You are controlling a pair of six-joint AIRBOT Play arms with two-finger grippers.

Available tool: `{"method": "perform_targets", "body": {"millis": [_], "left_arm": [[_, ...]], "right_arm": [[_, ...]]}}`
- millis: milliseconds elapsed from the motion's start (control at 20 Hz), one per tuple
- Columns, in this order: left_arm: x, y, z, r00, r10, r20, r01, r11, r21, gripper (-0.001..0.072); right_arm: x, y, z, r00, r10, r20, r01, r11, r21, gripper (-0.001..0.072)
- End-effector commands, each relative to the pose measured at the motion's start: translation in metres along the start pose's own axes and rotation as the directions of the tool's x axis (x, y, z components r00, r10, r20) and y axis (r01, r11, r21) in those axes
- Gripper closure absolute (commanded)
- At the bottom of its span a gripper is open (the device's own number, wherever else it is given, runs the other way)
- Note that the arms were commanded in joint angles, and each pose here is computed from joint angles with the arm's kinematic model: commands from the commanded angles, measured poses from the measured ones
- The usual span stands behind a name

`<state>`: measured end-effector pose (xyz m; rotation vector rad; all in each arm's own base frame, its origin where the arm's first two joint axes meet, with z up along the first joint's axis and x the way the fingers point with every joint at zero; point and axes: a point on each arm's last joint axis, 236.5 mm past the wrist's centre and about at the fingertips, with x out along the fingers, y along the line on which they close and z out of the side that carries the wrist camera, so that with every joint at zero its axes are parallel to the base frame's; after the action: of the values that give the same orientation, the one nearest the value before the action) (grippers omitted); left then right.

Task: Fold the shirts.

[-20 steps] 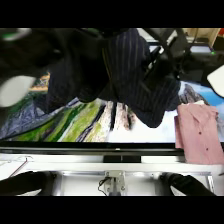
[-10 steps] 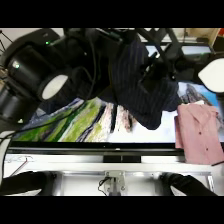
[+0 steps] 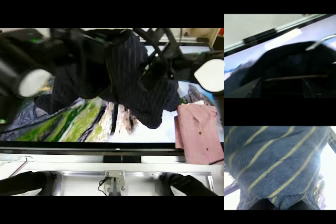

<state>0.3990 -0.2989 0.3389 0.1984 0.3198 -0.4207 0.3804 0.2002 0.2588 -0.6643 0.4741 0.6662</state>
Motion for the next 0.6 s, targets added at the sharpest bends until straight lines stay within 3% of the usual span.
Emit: {"method": "perform_targets", "body": {"millis": [0,250,550], "left_arm": [[-0.017,0.026,-0.016,0.995,0.057,-0.084,-0.059,0.998,-0.02,0.0112],[-0.006,-0.04,0.017,0.98,-0.178,0.09,0.188,0.976,-0.107,0.0112],[0.017,-0.082,0.027,0.931,-0.27,0.247,0.318,0.931,-0.179,0.0112]], "right_arm": [[0.0,-0.001,0.0,1.0,-0.003,-0.002,0.003,1.0,0.021,0.0631],[0.003,0.003,0.0,1.0,0.012,0.0,-0.012,0.999,0.036,0.0631],[0.004,0.002,0.0,1.0,0.012,-0.002,-0.011,0.999,0.045,0.0631]]}}
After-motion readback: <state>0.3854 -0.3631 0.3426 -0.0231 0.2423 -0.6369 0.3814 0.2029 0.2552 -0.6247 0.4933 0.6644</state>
